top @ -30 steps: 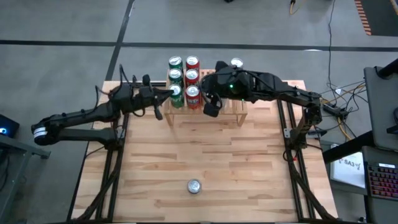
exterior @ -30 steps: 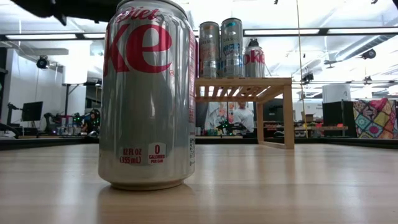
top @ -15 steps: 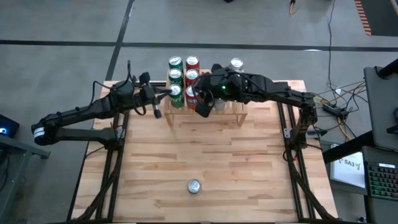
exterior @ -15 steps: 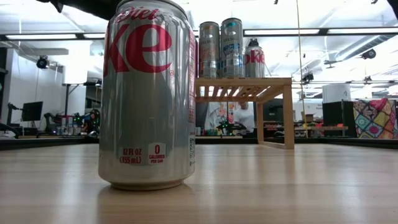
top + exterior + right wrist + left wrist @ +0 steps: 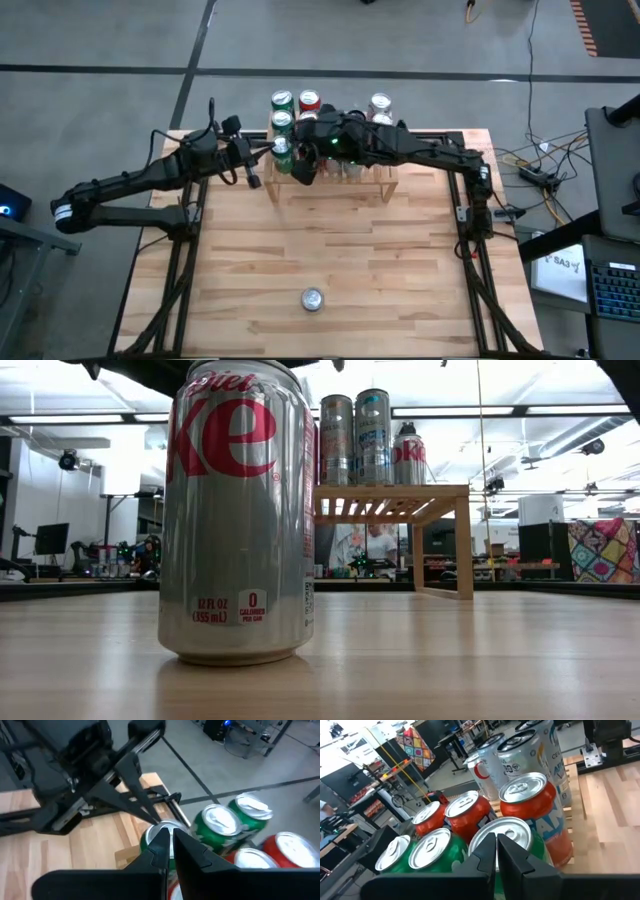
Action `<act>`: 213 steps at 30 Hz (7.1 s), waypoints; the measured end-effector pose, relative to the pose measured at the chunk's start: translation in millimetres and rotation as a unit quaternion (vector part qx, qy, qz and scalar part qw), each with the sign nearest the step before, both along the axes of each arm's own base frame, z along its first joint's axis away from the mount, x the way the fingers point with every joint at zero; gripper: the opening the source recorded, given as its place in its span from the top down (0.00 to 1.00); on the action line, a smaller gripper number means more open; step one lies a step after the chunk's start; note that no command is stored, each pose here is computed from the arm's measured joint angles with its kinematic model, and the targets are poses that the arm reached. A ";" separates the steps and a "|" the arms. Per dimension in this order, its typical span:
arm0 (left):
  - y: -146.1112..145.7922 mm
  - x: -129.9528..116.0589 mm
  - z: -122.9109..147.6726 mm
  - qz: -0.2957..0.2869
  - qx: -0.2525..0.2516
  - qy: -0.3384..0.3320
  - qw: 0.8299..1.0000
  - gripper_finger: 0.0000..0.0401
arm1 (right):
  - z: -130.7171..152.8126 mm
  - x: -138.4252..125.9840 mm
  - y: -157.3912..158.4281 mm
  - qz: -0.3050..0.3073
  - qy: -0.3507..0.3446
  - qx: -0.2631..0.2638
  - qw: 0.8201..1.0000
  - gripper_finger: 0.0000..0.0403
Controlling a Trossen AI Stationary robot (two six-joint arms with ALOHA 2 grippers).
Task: Place canned beverage on shelf
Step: Put the green soda can aligned with other green soda can on the shelf, then put the red silver soda can aligned with other red silver soda can on the shelf
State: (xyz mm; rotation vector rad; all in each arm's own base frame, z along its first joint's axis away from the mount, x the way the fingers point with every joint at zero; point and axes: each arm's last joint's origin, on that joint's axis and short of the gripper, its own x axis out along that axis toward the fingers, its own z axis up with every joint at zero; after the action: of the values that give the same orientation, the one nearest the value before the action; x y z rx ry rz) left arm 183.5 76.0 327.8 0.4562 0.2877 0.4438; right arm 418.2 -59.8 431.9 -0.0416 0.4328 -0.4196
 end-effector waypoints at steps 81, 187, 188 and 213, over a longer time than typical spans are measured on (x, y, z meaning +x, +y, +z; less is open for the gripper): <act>-1.5 -5.1 -2.9 0.012 -0.022 0.011 1.000 1.00 | -44.3 40.5 -12.9 -0.018 0.026 0.013 0.999 0.97; -5.0 -14.0 -35.3 0.041 -0.124 -0.023 0.991 1.00 | -48.3 38.8 -12.4 -0.031 0.024 0.043 0.998 0.97; -5.4 -14.0 -35.8 0.036 -0.128 -0.021 0.991 1.00 | -46.7 37.6 -12.3 -0.030 0.024 0.040 0.998 0.97; -18.0 -28.0 -28.6 -0.012 -0.153 -0.053 0.987 1.00 | -19.9 12.4 -4.1 -0.031 0.016 0.056 0.998 0.97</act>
State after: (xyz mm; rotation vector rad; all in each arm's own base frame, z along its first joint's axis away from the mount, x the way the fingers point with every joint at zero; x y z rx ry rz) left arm 155.5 58.1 299.2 0.1357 0.2410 0.3909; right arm 430.5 -63.9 412.0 0.0737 0.4896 -0.4552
